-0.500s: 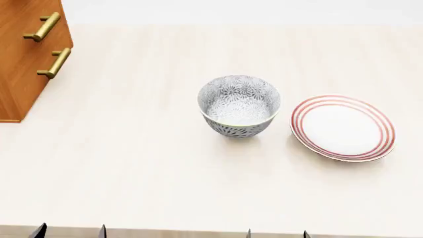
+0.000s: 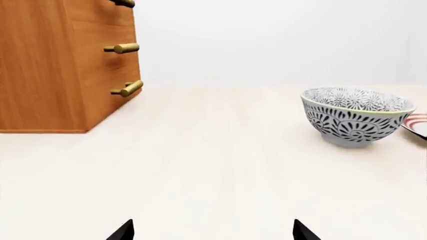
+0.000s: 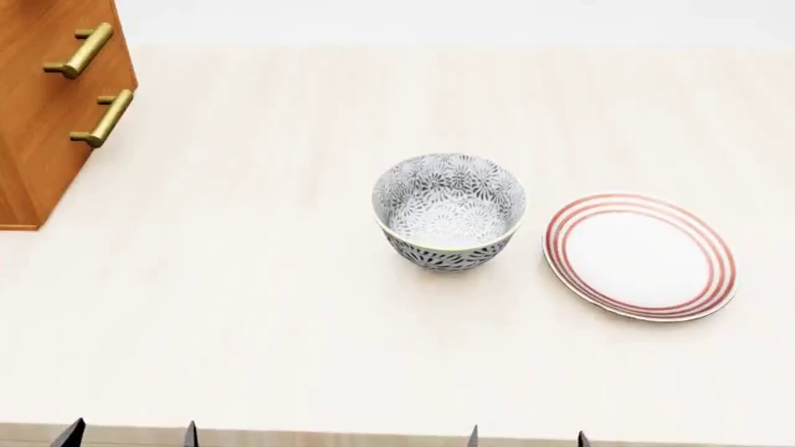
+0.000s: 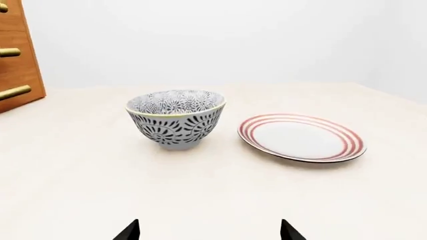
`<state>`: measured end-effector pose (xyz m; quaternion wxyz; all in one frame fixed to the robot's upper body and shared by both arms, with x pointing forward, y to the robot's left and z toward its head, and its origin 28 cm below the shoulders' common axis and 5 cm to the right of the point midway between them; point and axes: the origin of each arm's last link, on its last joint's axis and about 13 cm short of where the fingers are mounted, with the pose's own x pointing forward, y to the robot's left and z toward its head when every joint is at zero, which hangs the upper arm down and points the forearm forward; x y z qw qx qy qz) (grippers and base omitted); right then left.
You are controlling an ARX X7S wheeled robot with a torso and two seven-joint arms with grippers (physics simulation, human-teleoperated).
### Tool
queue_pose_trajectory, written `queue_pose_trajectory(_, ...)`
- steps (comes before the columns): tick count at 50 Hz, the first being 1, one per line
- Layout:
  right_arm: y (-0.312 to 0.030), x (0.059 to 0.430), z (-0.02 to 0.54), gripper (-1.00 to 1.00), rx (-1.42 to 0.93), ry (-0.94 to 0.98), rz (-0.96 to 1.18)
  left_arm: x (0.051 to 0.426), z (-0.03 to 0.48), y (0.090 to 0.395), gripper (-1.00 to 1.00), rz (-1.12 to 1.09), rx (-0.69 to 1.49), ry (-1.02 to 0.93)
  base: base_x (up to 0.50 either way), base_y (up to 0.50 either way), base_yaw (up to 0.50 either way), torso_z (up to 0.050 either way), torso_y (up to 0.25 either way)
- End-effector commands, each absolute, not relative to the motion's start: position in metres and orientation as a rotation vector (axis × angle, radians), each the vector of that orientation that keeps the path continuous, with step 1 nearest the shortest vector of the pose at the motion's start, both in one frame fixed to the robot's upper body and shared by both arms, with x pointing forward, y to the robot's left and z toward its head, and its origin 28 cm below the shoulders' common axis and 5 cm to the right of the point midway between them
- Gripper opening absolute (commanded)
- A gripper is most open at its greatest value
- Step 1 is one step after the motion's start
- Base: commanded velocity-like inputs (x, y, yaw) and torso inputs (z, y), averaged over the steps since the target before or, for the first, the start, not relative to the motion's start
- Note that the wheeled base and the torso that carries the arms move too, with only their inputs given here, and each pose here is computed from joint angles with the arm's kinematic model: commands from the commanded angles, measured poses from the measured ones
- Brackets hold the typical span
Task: Put the bowl on top of the cabinet.
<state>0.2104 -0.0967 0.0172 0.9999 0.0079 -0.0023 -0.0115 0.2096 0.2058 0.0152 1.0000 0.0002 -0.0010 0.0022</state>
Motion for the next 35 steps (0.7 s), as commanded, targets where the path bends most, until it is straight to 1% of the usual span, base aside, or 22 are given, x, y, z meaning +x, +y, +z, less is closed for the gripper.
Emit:
queue_pose_trajectory(1,-0.094,0.204,0.031,1.0,0.005,-0.037,-0.061,0.201,0.03,0.206,1.0,0.019,0.01,-0.052,0.0,0.0,0.0,0.0,0.0)
queue_pose_trajectory(10,-0.086,0.183,0.054,1.0,-0.023,-0.135,-0.019,0.176,0.058,0.206,1.0,0.001,-0.006,-0.154,0.0,0.0,0.0,0.0,0.0)
queue_pose_trajectory(12,-0.084,0.178,0.059,1.0,-0.028,-0.161,-0.006,0.168,0.065,0.206,1.0,-0.068,-0.073,-0.16,0.0,0.0,0.0,0.0,0.0)
queue_pose_trajectory(15,-0.082,0.169,0.066,1.0,-0.045,-0.194,-0.008,0.162,0.071,0.207,1.0,-0.038,-0.04,-0.196,0.0,0.0,0.0,0.0,0.0)
queue_pose_trajectory(31,-0.081,0.17,0.065,1.0,-0.079,-0.22,-0.033,0.164,0.068,0.206,1.0,-0.033,-0.033,-0.196,0.0,0.0,0.0,0.0,0.0)
queue_pose_trajectory(35,-0.081,0.171,0.065,1.0,-0.079,-0.22,-0.037,0.165,0.067,0.206,1.0,-0.032,-0.03,-0.192,0.0,0.28,0.0,0.0,0.0)
